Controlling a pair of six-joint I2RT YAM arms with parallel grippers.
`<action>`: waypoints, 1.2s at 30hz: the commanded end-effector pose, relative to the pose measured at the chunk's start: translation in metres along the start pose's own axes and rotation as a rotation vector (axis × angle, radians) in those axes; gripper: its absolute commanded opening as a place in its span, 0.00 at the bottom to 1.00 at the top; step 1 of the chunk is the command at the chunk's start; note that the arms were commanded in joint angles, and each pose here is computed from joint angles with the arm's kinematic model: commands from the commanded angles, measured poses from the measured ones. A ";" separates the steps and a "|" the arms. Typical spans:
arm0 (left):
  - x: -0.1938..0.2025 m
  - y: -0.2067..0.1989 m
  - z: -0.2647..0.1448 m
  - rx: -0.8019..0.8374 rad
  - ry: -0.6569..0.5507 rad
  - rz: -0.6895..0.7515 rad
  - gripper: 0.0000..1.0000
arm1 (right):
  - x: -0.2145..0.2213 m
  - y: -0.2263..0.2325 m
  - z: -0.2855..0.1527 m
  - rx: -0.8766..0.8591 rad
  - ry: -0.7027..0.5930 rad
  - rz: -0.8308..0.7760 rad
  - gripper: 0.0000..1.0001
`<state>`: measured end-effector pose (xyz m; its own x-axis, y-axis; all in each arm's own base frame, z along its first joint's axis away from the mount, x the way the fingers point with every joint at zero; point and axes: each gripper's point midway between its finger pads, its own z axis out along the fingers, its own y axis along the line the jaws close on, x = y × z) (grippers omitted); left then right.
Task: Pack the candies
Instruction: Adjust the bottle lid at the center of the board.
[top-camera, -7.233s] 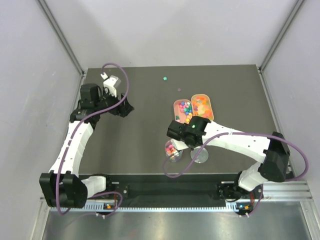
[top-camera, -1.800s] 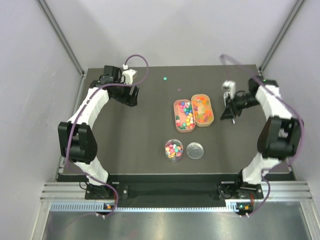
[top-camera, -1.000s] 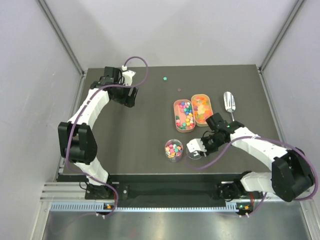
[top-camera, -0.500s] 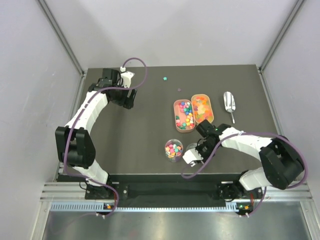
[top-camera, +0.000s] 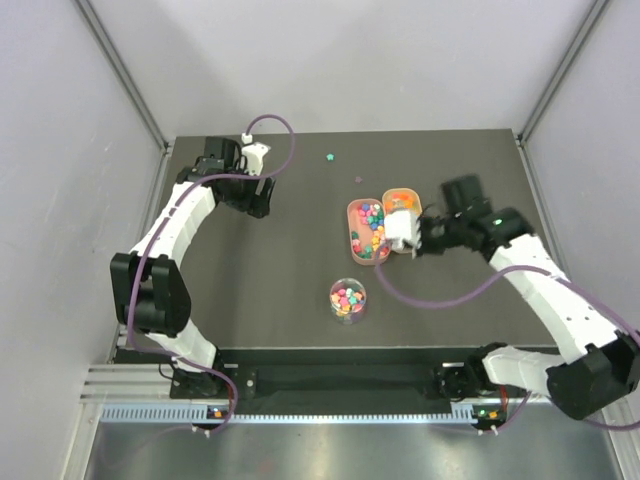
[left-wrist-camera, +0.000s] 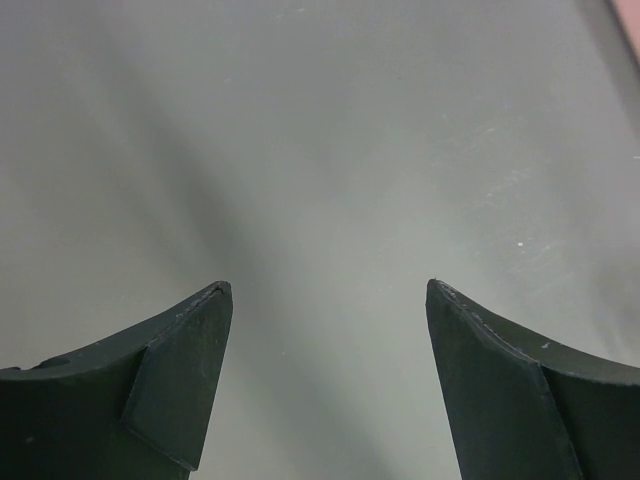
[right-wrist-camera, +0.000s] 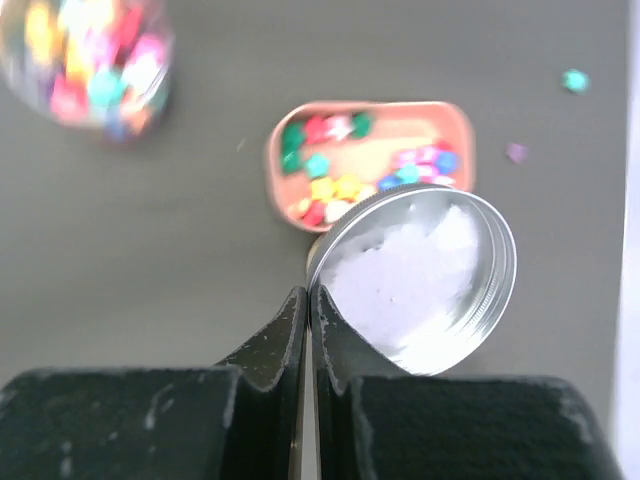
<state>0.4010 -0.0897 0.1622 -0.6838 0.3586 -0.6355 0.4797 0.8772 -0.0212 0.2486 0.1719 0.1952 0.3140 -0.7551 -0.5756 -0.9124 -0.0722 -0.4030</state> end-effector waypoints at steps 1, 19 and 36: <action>-0.031 -0.009 -0.010 0.064 -0.105 0.033 0.83 | -0.030 -0.004 -0.018 -0.100 -0.233 0.511 0.00; -0.006 -0.022 0.009 0.141 -0.033 0.022 0.82 | -0.013 0.021 0.021 -0.792 -0.699 1.614 0.03; -0.009 -0.017 0.014 0.124 -0.019 0.042 0.82 | 0.104 0.033 0.046 -0.717 -0.452 1.905 0.19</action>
<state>0.3981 -0.1084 0.1439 -0.6949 0.3722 -0.6153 0.5464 0.8296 -0.1152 0.2729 0.1341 0.0873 -0.9992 0.0358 0.0189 0.0236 0.1354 0.9905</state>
